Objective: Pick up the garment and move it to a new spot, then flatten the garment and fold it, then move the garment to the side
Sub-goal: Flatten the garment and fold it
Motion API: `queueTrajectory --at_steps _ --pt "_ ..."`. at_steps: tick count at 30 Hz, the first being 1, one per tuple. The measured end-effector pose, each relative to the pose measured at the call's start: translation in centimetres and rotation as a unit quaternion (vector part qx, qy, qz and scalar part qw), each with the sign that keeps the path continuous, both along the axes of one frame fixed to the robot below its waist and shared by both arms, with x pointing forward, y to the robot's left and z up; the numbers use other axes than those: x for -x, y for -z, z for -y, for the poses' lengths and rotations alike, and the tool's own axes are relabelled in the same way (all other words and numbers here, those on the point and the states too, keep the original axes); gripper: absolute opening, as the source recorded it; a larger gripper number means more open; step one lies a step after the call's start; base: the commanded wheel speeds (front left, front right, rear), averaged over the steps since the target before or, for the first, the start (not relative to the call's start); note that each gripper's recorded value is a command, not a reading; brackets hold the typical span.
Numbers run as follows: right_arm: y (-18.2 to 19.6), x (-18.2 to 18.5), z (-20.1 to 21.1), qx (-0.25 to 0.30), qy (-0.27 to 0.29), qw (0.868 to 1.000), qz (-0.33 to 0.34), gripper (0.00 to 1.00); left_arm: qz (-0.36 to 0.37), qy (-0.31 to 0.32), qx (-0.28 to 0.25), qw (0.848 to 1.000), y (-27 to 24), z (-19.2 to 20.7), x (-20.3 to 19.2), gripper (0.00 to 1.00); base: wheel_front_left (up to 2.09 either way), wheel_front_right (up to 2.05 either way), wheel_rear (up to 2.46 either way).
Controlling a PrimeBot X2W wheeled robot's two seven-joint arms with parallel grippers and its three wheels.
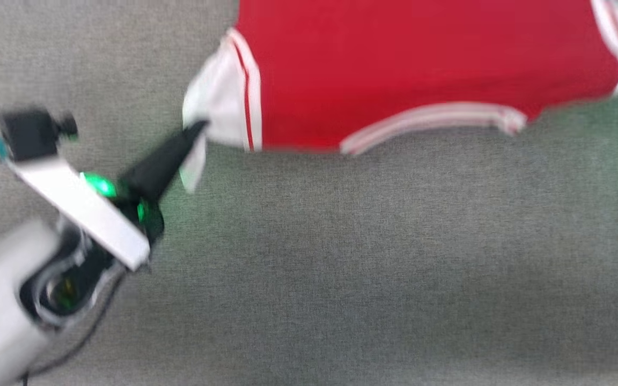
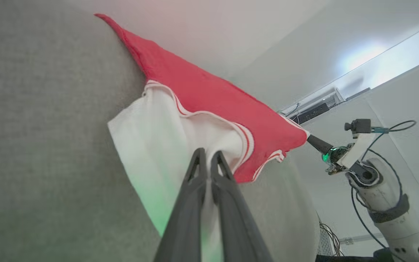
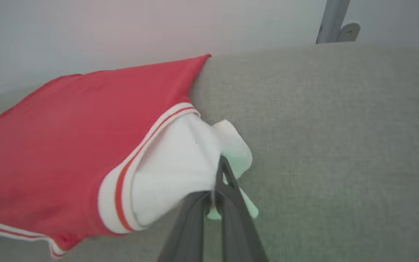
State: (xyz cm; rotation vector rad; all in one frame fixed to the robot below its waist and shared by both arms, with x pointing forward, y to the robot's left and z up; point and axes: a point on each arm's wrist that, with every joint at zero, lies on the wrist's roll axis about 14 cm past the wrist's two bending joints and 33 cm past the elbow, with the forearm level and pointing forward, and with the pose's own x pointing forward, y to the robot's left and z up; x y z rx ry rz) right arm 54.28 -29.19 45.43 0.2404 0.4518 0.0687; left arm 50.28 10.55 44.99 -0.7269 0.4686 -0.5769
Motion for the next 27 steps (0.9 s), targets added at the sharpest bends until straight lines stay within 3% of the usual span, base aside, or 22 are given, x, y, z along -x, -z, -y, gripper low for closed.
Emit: queueTrajectory --at_steps 12,21,27 --pt "3.4 10.7 -0.6 0.012 -0.045 0.991 -0.127 0.00 -0.072 0.075 -0.036 0.994 2.8 0.2 11.3 0.00 0.00 0.00 0.00" --pt "4.4 16.0 -1.0 0.011 -0.062 0.979 -0.196 0.00 -0.104 0.088 -0.041 0.990 3.1 -0.7 15.3 0.00 0.00 0.00 0.00" --pt "4.0 17.6 -1.1 0.001 -0.051 0.978 -0.201 0.00 -0.112 0.089 -0.037 0.989 2.9 -0.8 16.3 0.00 0.00 0.00 0.00"
